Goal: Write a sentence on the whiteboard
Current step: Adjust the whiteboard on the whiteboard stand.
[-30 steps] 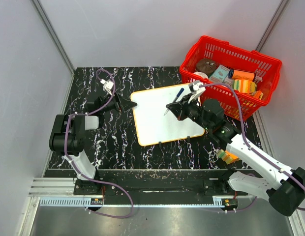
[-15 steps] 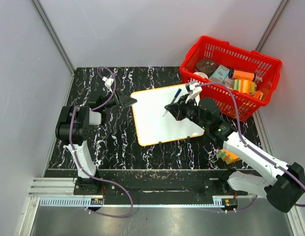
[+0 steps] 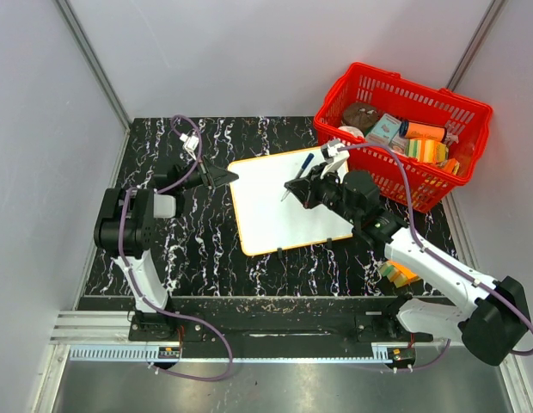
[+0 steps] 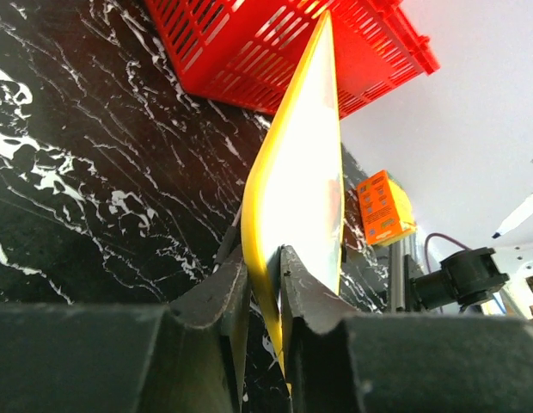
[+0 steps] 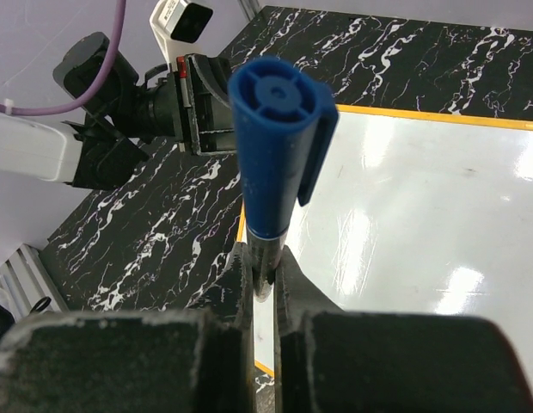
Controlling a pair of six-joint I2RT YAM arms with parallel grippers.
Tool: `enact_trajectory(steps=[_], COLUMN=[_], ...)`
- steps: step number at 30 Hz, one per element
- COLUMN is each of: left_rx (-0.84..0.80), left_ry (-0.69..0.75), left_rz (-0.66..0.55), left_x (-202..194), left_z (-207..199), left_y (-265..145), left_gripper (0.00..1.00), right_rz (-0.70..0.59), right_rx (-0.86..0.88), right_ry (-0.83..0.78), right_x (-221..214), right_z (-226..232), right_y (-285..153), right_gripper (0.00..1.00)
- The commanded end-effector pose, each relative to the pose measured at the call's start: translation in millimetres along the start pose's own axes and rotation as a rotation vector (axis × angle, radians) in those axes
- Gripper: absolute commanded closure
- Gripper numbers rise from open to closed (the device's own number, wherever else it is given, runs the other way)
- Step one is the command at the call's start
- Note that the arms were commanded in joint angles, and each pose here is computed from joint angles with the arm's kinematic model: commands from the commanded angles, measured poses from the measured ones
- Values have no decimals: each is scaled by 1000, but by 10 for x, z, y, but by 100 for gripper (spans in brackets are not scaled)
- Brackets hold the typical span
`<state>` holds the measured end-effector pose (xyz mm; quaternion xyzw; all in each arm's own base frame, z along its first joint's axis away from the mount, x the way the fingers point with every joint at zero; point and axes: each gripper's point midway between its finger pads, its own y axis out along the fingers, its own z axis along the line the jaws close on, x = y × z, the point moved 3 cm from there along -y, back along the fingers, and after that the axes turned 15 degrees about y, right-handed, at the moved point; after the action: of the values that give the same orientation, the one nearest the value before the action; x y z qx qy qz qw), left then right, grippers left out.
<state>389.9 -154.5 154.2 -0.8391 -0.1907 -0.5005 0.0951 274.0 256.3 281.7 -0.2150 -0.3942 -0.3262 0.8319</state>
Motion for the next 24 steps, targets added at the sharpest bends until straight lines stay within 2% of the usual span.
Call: enact_trajectory(steps=[1, 5, 8, 9, 13, 24], left_rx=[63, 117, 140, 143, 144, 156], left_ry=[103, 121, 123, 121, 127, 133], left_rz=[76, 123, 139, 145, 155, 192], left_x=[-23, -80, -104, -118, -131, -231], left_z=[4, 1, 15, 18, 5, -82], left_y=[36, 58, 49, 42, 51, 94], left_gripper=[81, 83, 90, 95, 100, 100], right_rz=[-60, -81, -93, -97, -130, -189], right_rx=[31, 18, 13, 12, 23, 86], right_ry=[-17, -17, -20, -19, -28, -78], right_x=[142, 178, 191, 199, 230, 261], right_z=[65, 50, 36, 32, 35, 74], right_y=[17, 22, 39, 47, 55, 103], right_gripper=[100, 100, 100, 100, 100, 100])
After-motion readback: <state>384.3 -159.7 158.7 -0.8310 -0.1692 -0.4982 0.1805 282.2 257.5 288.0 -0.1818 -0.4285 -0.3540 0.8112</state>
